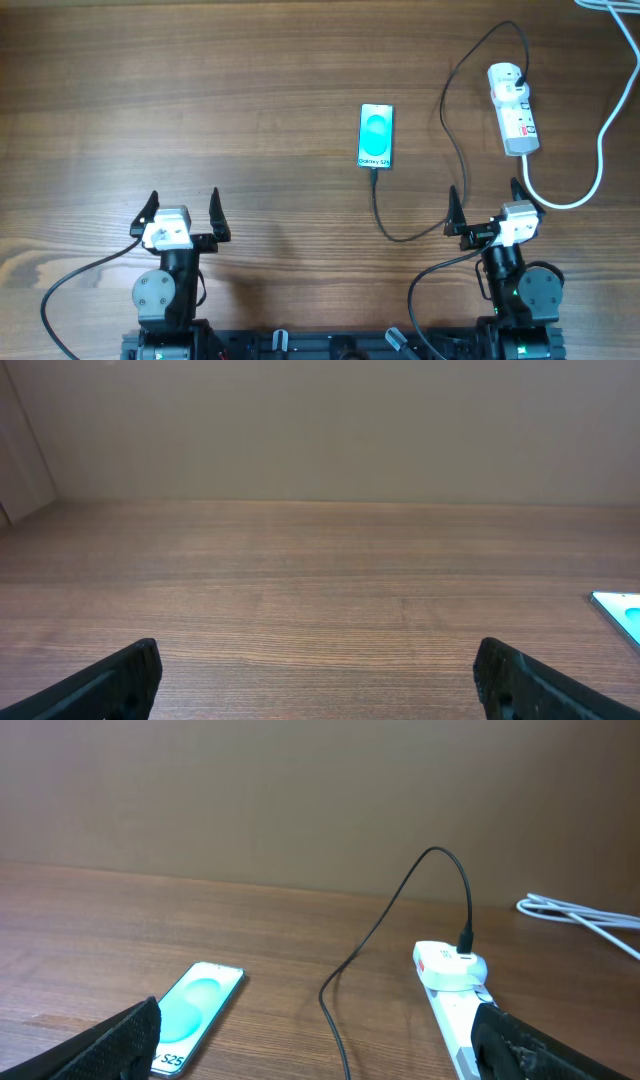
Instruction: Plug charger to phone and switch on socket
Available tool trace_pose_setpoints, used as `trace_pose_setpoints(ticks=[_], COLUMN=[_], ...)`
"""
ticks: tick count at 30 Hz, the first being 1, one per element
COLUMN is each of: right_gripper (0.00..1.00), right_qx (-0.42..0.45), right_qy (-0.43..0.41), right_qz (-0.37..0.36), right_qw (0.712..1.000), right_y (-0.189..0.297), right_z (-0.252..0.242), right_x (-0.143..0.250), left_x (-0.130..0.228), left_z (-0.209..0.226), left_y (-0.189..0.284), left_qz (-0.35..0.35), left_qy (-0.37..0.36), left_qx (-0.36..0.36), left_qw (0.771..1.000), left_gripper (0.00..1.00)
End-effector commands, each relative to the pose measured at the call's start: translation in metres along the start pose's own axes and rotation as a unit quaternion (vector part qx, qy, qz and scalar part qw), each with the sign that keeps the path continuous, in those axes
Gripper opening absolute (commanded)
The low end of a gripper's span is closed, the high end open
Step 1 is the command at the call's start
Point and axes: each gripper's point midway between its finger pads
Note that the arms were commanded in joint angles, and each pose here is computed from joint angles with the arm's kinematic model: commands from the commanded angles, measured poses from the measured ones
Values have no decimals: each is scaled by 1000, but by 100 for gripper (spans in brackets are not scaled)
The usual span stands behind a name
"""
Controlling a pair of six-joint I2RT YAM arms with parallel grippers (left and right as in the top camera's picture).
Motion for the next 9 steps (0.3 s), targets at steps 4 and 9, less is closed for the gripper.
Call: trace_pose_setpoints(ticks=[4,9], right_gripper=[100,100], right_qx=[-2,-2], right_qy=[-3,-3], right_qz=[-3,-3], right_qw=[1000,1000], right_y=[0,0], right_z=[1,1], right_x=[-1,-1], left_x=[2,2], left_z=[0,0], left_y=[0,0], left_qz=[1,1], left_qy=[5,5], left_qx=[3,3], left_qw=[1000,1000], left_gripper=[100,100])
Point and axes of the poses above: each gripper's point midway between its finger pads, its own y axis back along the fingers, its own z axis along the line the jaws close on, x = y × z, and after that the axes turned 13 degrees about y, right-handed
